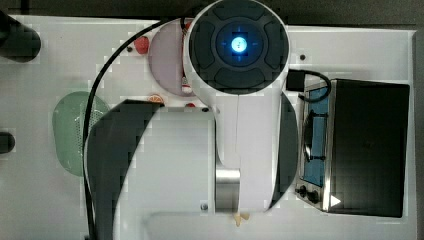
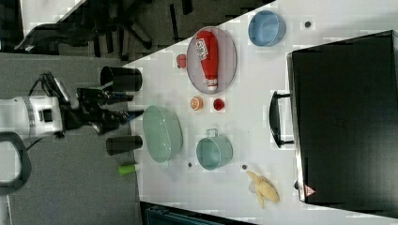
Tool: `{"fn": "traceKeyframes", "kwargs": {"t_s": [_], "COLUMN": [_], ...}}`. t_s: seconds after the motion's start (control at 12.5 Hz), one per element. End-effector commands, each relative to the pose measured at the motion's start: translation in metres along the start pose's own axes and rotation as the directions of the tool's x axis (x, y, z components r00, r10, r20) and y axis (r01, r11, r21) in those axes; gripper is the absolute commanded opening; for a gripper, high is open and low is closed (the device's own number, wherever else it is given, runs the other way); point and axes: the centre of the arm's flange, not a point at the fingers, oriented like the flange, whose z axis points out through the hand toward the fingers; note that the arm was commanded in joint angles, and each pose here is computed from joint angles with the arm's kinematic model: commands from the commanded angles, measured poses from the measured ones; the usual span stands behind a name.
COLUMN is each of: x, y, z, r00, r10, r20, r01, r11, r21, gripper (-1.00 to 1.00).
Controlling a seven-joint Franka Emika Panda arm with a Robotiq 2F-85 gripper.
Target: Flap open oven.
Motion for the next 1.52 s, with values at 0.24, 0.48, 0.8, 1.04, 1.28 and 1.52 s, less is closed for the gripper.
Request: {"fn": "traceKeyframes", "kwargs": {"t_s": [0.24,0.48,0.8,1.04,1.28,1.52], "x": [-0.068,-0.068,-0.067,-0.059,-0.033,0.009], "y": [0.140,0.140,0.142,0.146,0.153,0.169], "z": [-0.049,-0.050,-0.049,-0.040,-0.005,0.043], "r00": [0.980,0.980,0.979,0.976,0.997,0.970], "r10": [0.193,0.193,0.197,0.211,0.058,-0.238], "r20": [0.044,0.044,0.044,0.056,0.047,0.045], "r01": [-0.192,-0.192,-0.196,-0.209,-0.055,0.240], "r11": [0.981,0.981,0.980,0.977,0.997,0.970], "r21": [-0.026,-0.026,-0.027,-0.038,-0.057,-0.051], "gripper": [0.99,0.90,-0.08,-0.65,-0.65,-0.65]}}
